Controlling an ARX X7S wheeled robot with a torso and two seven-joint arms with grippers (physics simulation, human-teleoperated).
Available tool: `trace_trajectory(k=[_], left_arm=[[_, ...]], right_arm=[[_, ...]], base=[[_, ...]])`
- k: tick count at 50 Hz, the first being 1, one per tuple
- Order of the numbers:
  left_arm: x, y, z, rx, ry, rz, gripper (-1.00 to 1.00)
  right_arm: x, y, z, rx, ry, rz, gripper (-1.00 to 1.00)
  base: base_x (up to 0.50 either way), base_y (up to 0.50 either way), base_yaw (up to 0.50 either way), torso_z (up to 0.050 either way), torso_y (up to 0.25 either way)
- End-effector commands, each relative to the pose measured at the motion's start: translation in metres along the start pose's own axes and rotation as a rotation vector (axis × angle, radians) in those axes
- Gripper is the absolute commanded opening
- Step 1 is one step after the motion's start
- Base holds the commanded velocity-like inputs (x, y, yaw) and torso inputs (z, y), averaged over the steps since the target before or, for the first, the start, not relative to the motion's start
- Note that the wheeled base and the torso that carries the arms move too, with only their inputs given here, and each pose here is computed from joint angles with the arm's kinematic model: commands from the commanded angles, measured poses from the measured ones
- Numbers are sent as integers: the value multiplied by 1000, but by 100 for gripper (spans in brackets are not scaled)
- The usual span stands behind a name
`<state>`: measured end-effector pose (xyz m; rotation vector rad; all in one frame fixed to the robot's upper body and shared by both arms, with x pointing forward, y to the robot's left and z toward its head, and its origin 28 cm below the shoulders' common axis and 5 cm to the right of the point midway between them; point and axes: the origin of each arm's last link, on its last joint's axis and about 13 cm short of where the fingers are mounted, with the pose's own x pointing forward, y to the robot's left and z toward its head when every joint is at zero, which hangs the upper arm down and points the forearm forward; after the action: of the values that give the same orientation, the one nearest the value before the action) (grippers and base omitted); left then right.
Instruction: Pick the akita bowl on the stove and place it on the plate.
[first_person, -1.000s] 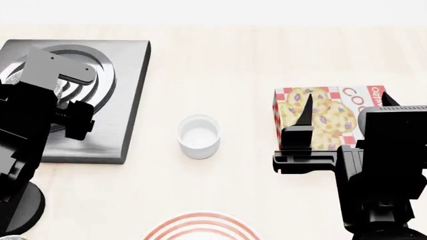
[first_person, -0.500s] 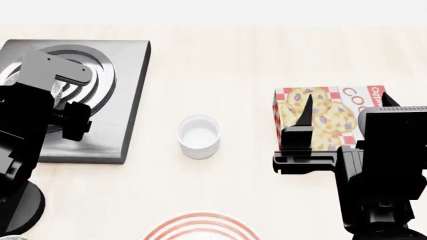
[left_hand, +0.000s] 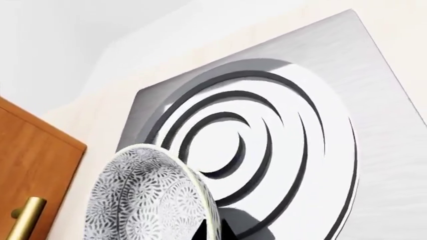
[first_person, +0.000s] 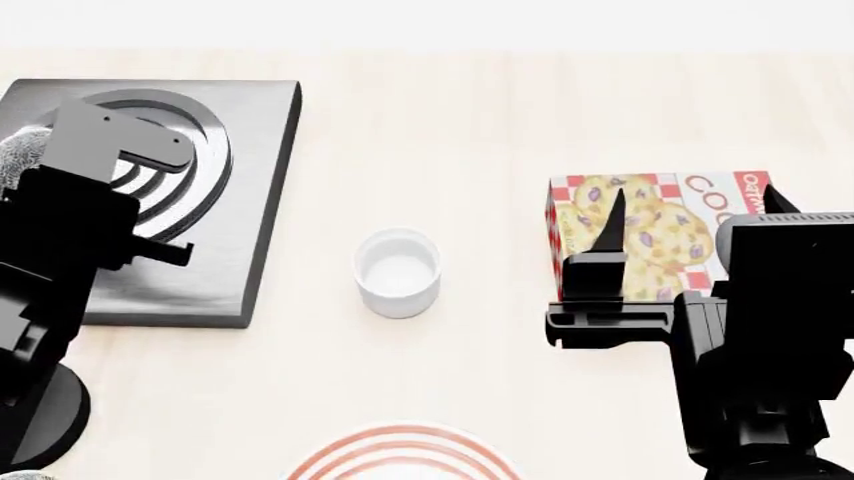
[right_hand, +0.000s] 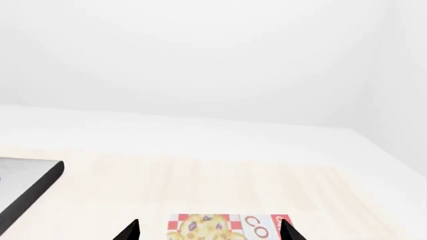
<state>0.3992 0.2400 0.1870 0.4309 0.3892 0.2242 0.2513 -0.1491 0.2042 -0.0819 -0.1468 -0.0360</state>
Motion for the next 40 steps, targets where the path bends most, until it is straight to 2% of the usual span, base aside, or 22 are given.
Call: trace_trajectory(k=[1,6,10,14,15,18,19,20,21,23,27,30,32,33,34,35,36,37,40], left_arm=[[-2,-4,8,-14,-30,-36,-100],[-6,-1,20,-53,-80,-19,-100],[-18,4,45,-77,-191,-39,-100],[-34,9,67,-62,-300,-62,-100],[-43,11,75,-35,-356,-79,-100],[-56,12,83,22,-421,-115,-100],[-66,12,85,92,-477,-145,-100],[-69,12,85,110,-490,-152,-100],[-77,12,85,166,-530,-179,-100],[-84,12,84,214,-559,-203,-100],[-102,15,81,364,-642,-267,-100],[-112,17,79,432,-683,-299,-100],[-125,18,76,506,-734,-341,-100],[-135,19,75,505,-746,-411,-100],[-140,20,74,534,-760,-427,-100],[-145,21,72,600,-793,-408,-100],[-149,22,72,611,-800,-425,-100],[-157,23,70,659,-826,-446,-100],[-165,25,68,687,-852,-471,-100]], right_arm=[[0,-1,0,15,-7,-5,100],[0,-1,0,15,-7,-5,100],[1,-1,0,13,-8,-8,100],[1,-1,-1,13,-7,-8,100],[1,-1,1,13,-7,-8,100],[0,-1,1,12,-8,-8,100],[0,-1,0,12,-8,-8,100],[0,-1,0,12,-8,-8,100],[0,-1,1,11,-8,-8,100],[0,-1,1,11,-8,-7,100],[0,-1,1,11,-8,-8,100],[0,-1,2,11,-7,-7,100],[0,-1,2,10,-7,-7,100],[0,-1,2,11,-8,-8,100],[-1,-1,2,11,-8,-9,100],[-1,-1,2,11,-7,-8,100],[-1,-1,2,11,-7,-8,100],[0,-1,1,10,-8,-7,100],[0,-1,1,10,-8,-8,100]], base=[[0,0,0,0,0],[0,0,0,0,0],[0,0,0,0,0],[0,0,0,0,0],[0,0,0,0,0],[0,0,0,0,0],[0,0,0,0,0],[0,0,0,0,0],[0,0,0,0,0],[0,0,0,0,0],[0,0,0,0,0],[0,0,0,0,0],[0,0,0,0,0],[0,0,0,0,0],[0,0,0,0,0],[0,0,0,0,0],[0,0,0,0,0],[0,0,0,0,0],[0,0,0,0,0]])
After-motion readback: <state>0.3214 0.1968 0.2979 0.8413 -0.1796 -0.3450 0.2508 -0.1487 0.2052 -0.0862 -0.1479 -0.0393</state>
